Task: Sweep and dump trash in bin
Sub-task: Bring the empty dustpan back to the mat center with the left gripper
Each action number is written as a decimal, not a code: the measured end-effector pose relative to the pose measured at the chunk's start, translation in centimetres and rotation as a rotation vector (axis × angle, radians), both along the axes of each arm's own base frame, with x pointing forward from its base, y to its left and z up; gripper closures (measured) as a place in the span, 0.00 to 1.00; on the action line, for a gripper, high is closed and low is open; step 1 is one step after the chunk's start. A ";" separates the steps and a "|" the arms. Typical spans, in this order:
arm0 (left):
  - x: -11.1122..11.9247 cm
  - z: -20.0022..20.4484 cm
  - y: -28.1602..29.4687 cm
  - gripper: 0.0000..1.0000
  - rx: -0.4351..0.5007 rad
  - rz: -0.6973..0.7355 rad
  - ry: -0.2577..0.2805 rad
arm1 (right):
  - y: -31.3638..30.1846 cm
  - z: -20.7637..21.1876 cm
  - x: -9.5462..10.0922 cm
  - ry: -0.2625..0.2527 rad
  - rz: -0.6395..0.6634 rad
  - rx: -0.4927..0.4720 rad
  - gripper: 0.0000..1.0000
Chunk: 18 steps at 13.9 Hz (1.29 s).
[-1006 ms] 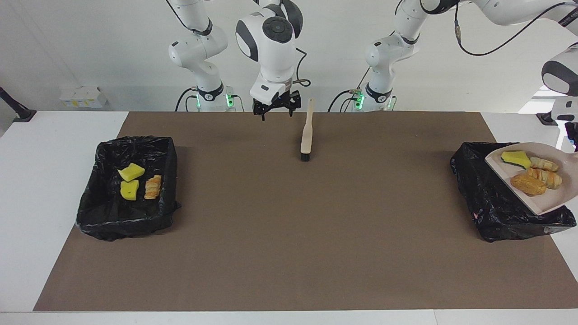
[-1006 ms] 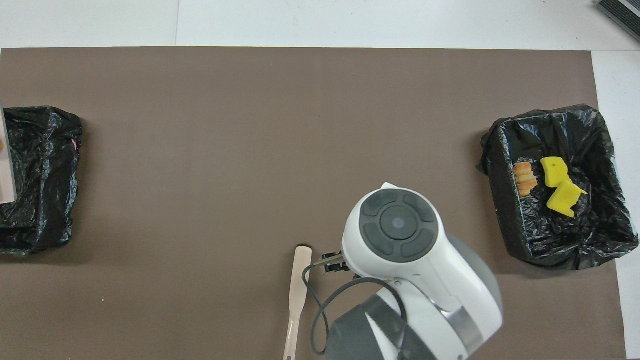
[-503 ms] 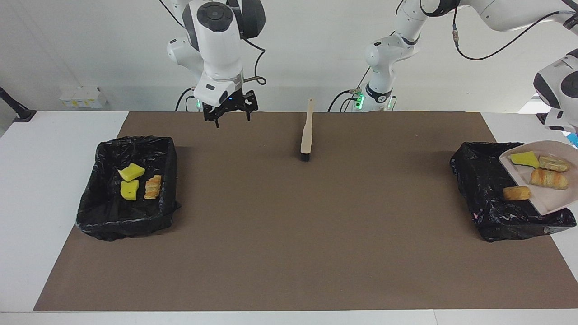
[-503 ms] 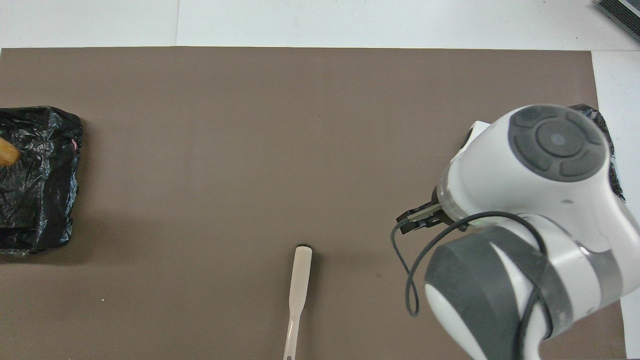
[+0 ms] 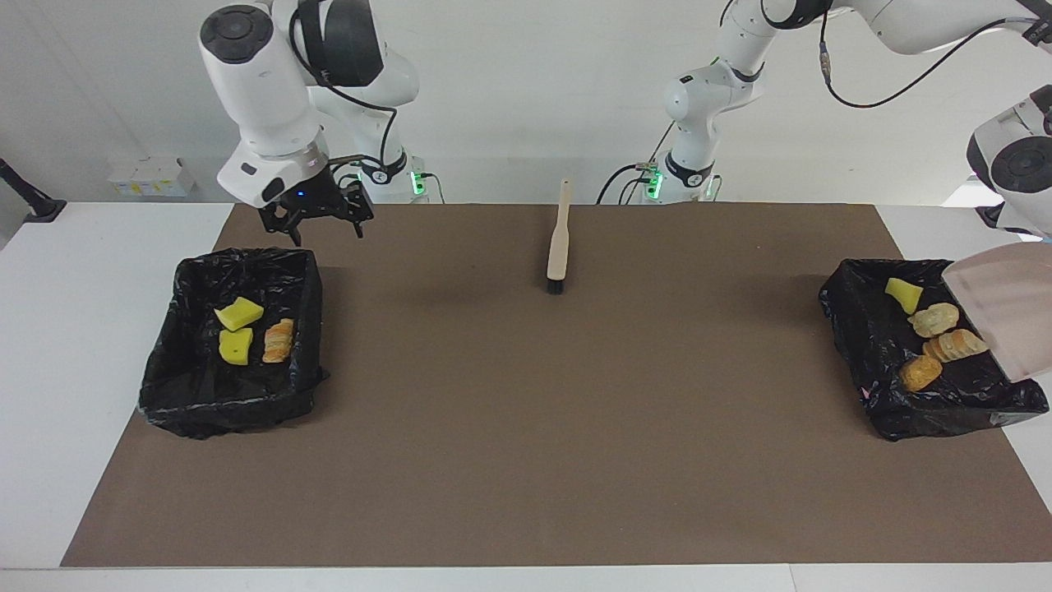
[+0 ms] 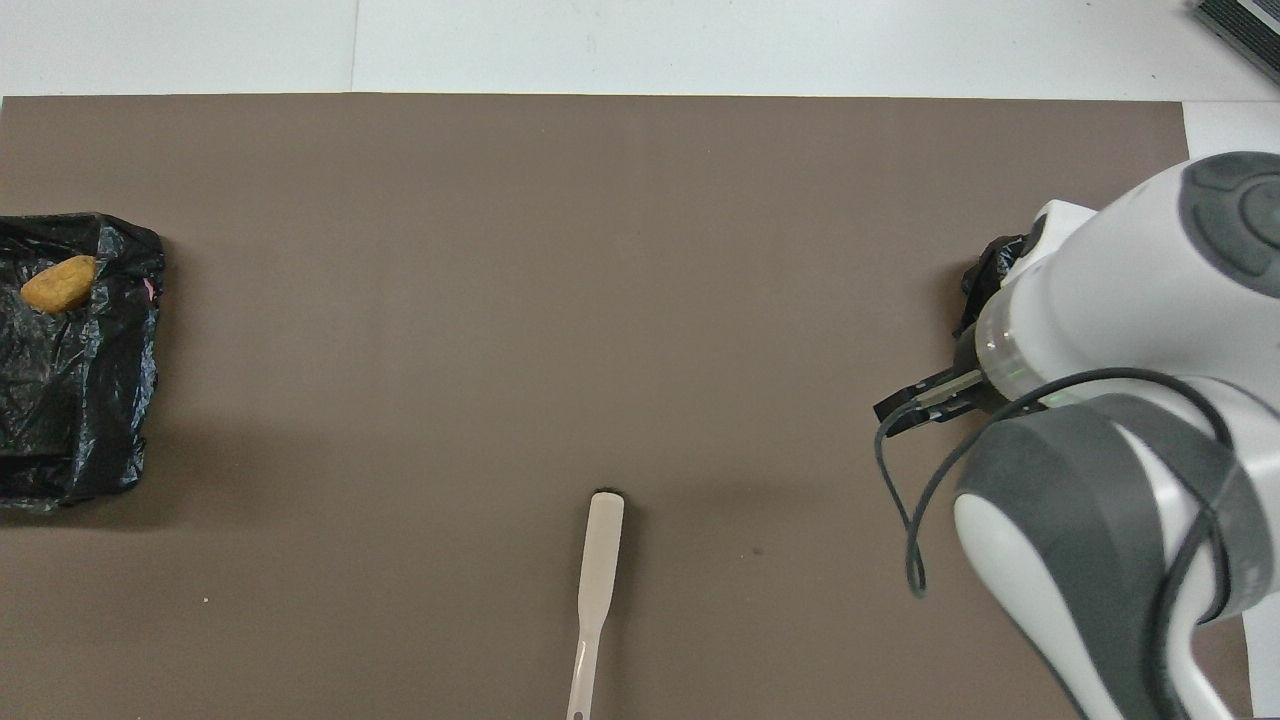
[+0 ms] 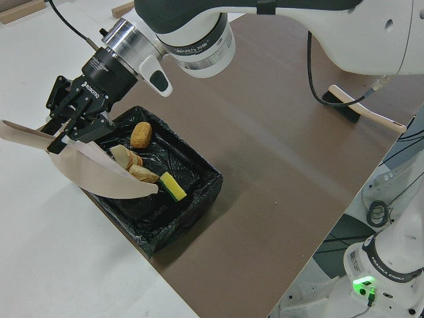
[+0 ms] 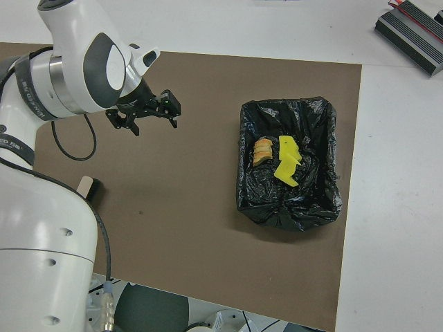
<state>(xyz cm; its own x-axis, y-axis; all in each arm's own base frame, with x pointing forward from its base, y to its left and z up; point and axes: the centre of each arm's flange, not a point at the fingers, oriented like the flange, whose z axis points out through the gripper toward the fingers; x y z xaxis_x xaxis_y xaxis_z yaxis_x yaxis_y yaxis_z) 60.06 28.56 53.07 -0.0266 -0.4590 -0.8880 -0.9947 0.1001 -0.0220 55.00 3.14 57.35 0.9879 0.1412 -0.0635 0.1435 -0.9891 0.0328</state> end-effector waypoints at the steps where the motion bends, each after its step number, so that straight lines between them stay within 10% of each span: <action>1: -0.2 0.9 0.1 0.69 0.023 0.017 0.001 | -1.7 0.3 0.2 -0.016 -0.030 0.001 0.00; 5: 0.6 4.5 -3.6 0.69 0.044 0.042 0.005 | -5.9 0.9 0.5 -0.038 -0.112 0.010 0.00; 11: 0.9 3.0 -15.3 0.69 -0.261 0.153 0.019 | -9.1 2.2 0.2 -0.065 -0.186 0.065 0.00; 18: 0.5 -4.2 -29.4 0.69 -0.564 0.484 -0.228 | -6.8 3.4 -0.4 -0.085 -0.166 0.066 0.00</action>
<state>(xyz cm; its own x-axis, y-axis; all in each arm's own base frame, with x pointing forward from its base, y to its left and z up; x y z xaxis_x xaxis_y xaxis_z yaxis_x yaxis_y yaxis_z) 60.56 -0.88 48.88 0.4471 -0.7572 -0.4761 -0.8897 -0.4313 -0.1496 54.56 -3.71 60.76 0.9994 -0.0231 0.0251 -0.0224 -0.9994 -0.0281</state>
